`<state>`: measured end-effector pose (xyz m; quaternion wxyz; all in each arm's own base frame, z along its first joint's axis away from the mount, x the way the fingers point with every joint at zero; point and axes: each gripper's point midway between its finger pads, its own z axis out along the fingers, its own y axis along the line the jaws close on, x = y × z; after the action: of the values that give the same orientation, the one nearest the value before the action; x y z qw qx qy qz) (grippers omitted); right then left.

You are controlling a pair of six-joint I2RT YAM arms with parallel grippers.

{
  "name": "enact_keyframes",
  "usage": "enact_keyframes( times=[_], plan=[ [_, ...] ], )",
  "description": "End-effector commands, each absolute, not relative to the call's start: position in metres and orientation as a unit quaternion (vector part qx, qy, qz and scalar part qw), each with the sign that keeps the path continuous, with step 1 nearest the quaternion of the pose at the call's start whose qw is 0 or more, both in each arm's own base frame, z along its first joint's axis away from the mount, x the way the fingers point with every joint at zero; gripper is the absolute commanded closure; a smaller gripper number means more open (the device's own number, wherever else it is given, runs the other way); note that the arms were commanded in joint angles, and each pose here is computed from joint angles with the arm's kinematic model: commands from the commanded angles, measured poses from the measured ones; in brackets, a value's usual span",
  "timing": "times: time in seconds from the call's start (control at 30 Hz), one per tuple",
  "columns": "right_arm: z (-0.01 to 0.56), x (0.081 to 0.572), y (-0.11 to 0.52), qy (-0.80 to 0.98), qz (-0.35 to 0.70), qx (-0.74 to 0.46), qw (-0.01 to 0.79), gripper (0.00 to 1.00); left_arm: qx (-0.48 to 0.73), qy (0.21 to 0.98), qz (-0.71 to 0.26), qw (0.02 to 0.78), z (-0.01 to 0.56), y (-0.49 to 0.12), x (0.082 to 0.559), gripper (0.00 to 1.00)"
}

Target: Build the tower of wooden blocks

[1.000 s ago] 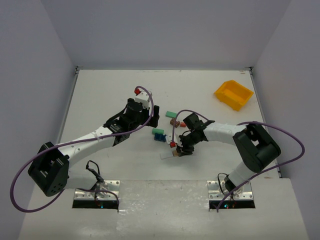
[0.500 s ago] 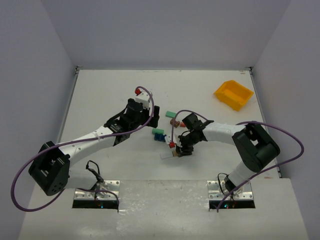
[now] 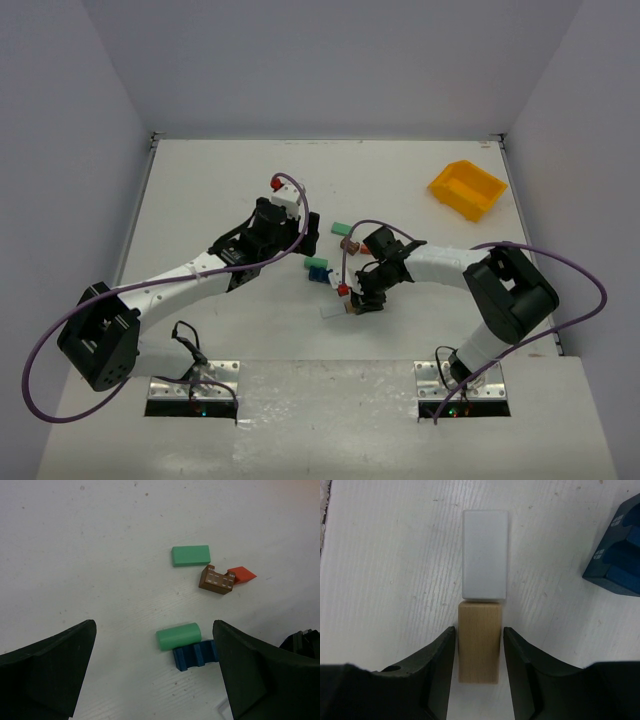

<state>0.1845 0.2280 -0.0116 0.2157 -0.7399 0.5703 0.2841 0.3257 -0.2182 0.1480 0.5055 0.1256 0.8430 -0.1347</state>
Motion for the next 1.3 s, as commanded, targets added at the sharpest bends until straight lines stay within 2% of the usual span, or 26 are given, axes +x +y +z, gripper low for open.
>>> enact_keyframes(
  times=[0.0,0.27,0.33,1.27],
  plan=[
    [-0.0256,0.1816,0.2151,0.587,0.262,-0.743,0.188,0.57,0.125,0.825,-0.15,0.531,0.1725,-0.2301,0.3329,0.0],
    [-0.0236,0.1832,0.2162,0.583,0.262,-0.746,0.19,0.62,0.124,0.825,-0.147,0.531,0.1715,-0.2292,0.3331,0.0],
    [-0.0227,0.1823,0.2167,0.58,0.264,-0.747,0.189,0.66,0.124,0.826,-0.147,0.531,0.1713,-0.2295,0.333,0.0],
    [-0.0182,0.1843,0.2231,0.574,0.273,-0.746,0.197,0.67,0.128,0.826,-0.145,0.529,0.1706,-0.2316,0.3349,0.0]
  ],
)
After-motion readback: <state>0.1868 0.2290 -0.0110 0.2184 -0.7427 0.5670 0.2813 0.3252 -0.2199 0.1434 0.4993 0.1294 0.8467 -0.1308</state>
